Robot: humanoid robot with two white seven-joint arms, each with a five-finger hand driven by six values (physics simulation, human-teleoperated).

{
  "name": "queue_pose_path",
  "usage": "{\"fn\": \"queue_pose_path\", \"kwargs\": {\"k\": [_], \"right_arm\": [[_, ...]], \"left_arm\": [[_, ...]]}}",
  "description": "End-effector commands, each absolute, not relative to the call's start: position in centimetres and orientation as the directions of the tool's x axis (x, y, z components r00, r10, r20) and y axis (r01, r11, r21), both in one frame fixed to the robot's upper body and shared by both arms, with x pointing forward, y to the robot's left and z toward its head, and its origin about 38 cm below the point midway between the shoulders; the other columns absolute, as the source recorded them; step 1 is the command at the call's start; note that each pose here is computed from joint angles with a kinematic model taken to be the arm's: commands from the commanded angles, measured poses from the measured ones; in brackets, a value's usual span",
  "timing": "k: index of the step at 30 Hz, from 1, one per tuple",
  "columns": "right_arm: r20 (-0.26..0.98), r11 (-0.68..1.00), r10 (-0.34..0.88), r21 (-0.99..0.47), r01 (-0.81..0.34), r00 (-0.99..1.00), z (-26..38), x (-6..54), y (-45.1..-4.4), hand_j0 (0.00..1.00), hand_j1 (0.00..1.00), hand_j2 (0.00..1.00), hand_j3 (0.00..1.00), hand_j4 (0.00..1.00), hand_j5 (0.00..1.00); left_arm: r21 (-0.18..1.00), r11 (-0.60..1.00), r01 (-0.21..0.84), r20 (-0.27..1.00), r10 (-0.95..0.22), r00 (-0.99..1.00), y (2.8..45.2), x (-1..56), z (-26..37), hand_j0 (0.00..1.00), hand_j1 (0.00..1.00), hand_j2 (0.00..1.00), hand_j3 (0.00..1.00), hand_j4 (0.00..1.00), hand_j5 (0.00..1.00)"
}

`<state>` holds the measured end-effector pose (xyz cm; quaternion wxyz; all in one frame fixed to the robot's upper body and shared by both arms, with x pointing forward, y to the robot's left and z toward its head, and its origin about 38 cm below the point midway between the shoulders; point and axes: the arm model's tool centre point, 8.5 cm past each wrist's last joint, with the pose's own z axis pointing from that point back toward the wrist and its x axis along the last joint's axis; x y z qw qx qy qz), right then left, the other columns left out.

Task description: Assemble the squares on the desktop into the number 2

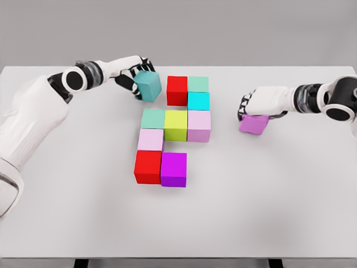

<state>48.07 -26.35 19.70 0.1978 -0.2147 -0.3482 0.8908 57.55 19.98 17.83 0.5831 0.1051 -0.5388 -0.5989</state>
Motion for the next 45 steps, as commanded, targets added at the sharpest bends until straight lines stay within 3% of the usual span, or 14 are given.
{"fn": "queue_pose_path", "kwargs": {"k": [1, 13, 19, 23, 25, 33, 41, 42, 43, 45], "right_arm": [[-0.245, -0.668, 0.512, -0.716, -0.203, -0.823, 20.2, 48.2, -26.5, 0.67, 0.67, 0.67, 0.67, 0.67, 0.67], [-0.158, -0.565, 0.467, -0.810, -0.156, -0.870, 21.6, 43.5, -25.7, 0.67, 0.67, 0.67, 0.67, 0.67, 0.67], [-0.101, -0.496, 0.417, -0.858, -0.133, -0.903, 22.7, 40.7, -24.6, 0.68, 0.68, 0.68, 0.68, 0.68, 0.68], [-0.076, -0.494, 0.367, -0.860, -0.125, -0.927, 21.8, 38.7, -23.3, 0.70, 0.70, 0.70, 0.70, 0.70, 0.70], [-0.056, -0.490, 0.357, -0.861, -0.135, -0.933, 21.2, 38.2, -23.0, 0.71, 0.71, 0.71, 0.71, 0.71, 0.71], [0.030, -0.480, 0.277, -0.862, -0.165, -0.960, 19.4, 36.5, -20.4, 0.72, 0.72, 0.72, 0.72, 0.72, 0.72], [0.001, -0.448, 0.247, -0.887, -0.115, -0.969, 21.2, 37.4, -18.6, 0.79, 0.79, 0.79, 0.79, 0.79, 0.79], [-0.006, -0.448, 0.249, -0.887, -0.110, -0.968, 21.4, 37.5, -18.6, 0.84, 0.84, 0.84, 0.84, 0.84, 0.84], [-0.006, -0.447, 0.252, -0.888, -0.110, -0.968, 21.5, 37.6, -18.6, 0.98, 0.98, 0.98, 0.98, 0.98, 0.98], [-0.016, -0.439, 0.266, -0.892, -0.106, -0.964, 22.0, 38.0, -18.9, 1.00, 1.00, 1.00, 1.00, 1.00, 1.00]], "left_arm": [[0.765, 0.276, 0.582, 0.512, -0.809, -0.289, 19.5, 57.6, 17.9, 0.42, 0.42, 0.42, 0.42, 0.42, 0.42], [0.763, 0.277, 0.583, 0.522, -0.796, -0.305, 19.1, 57.5, 18.0, 0.48, 0.48, 0.48, 0.48, 0.48, 0.48], [0.763, 0.278, 0.584, 0.522, -0.797, -0.304, 19.1, 57.5, 18.0, 0.70, 0.70, 0.70, 0.70, 0.70, 0.70], [0.763, 0.278, 0.584, 0.522, -0.797, -0.304, 19.1, 57.5, 18.0, 0.90, 0.90, 0.90, 0.90, 0.90, 0.90], [0.763, 0.278, 0.584, 0.522, -0.797, -0.304, 19.1, 57.5, 18.0, 0.94, 0.94, 0.94, 0.94, 0.94, 0.94], [0.764, 0.277, 0.583, 0.522, -0.796, -0.307, 19.1, 57.5, 18.1, 0.97, 0.97, 0.97, 0.97, 0.97, 0.97], [0.768, 0.275, 0.579, 0.519, -0.797, -0.308, 19.4, 57.5, 18.2, 1.00, 1.00, 1.00, 1.00, 1.00, 1.00], [0.770, 0.272, 0.578, 0.519, -0.794, -0.318, 19.4, 57.5, 18.2, 1.00, 1.00, 1.00, 1.00, 1.00, 1.00], [0.770, 0.271, 0.577, 0.524, -0.786, -0.329, 19.3, 57.4, 18.4, 1.00, 1.00, 1.00, 1.00, 1.00, 1.00], [0.755, 0.294, 0.585, 0.552, -0.767, -0.327, 18.8, 57.4, 18.3, 1.00, 1.00, 1.00, 1.00, 1.00, 1.00]]}}
